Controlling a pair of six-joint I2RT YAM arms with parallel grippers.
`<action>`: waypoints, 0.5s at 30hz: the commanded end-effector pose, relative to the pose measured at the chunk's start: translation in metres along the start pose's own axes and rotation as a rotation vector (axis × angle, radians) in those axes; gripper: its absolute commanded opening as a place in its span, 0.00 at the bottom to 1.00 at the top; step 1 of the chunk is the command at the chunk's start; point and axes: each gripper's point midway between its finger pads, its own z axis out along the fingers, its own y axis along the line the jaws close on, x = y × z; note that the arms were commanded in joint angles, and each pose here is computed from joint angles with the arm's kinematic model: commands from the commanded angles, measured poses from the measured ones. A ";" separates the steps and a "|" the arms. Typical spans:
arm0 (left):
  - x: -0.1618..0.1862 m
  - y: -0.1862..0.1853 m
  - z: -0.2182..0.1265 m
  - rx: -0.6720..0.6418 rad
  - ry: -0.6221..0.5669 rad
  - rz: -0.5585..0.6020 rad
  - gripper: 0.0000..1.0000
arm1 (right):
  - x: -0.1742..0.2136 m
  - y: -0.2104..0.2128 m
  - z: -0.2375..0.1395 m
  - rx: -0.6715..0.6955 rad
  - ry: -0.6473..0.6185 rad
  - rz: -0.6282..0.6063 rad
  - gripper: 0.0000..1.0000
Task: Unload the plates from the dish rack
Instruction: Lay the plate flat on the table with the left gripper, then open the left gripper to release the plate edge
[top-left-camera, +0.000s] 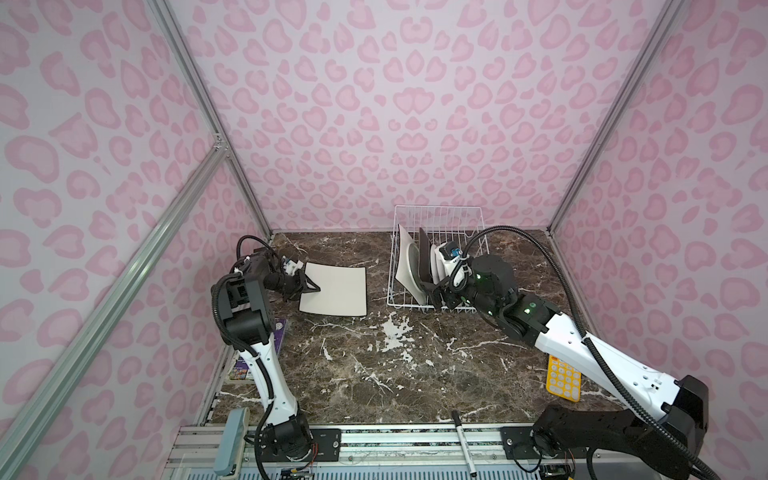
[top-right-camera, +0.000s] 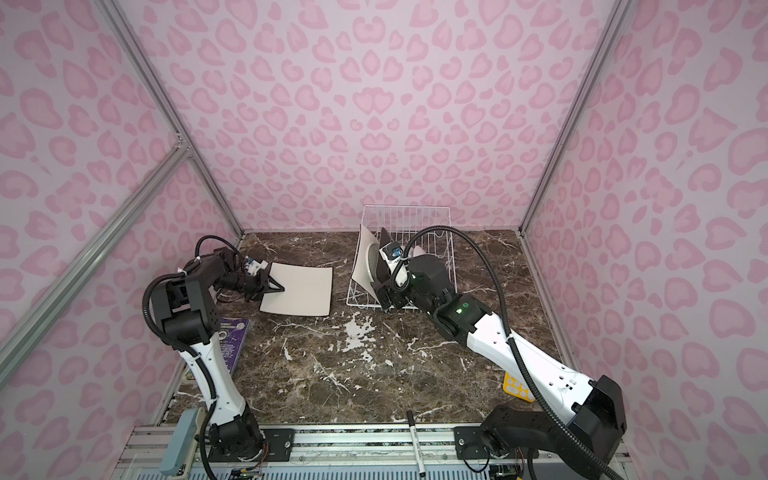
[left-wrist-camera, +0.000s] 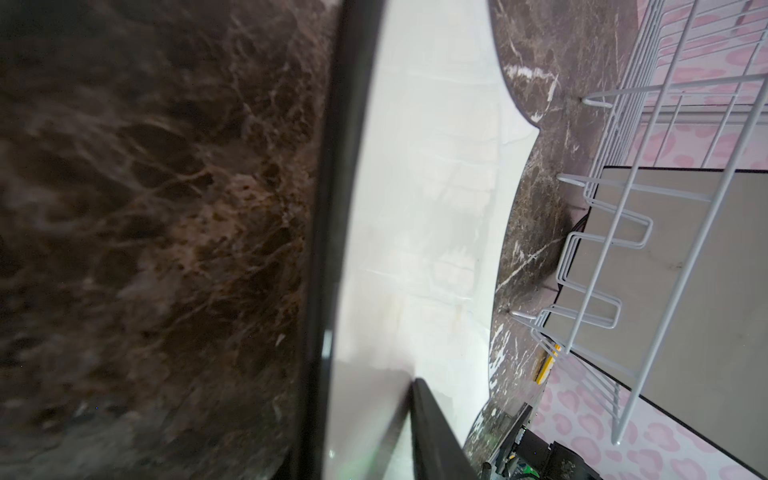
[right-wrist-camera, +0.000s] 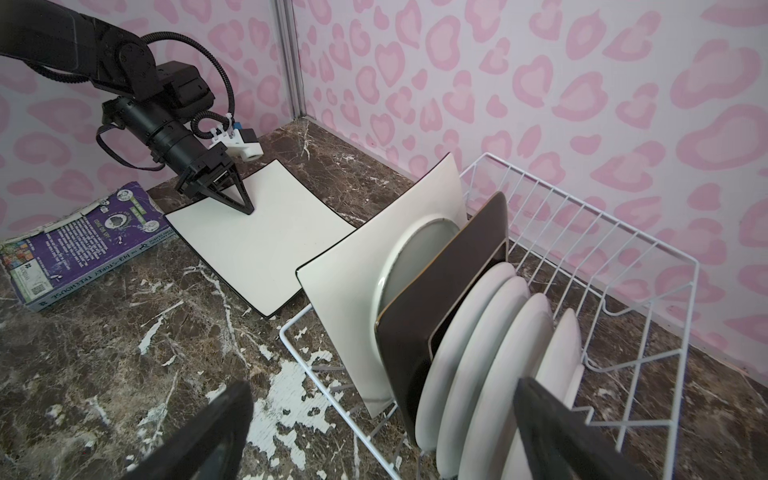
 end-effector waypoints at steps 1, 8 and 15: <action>-0.005 0.008 -0.001 -0.049 -0.013 -0.013 0.31 | 0.001 -0.001 0.002 0.010 0.001 -0.009 0.99; -0.011 0.006 -0.001 -0.035 -0.024 -0.004 0.35 | -0.002 0.000 0.008 0.005 0.008 -0.014 1.00; -0.016 0.003 0.003 0.010 -0.024 -0.001 0.41 | -0.001 -0.002 0.006 0.017 0.009 -0.022 1.00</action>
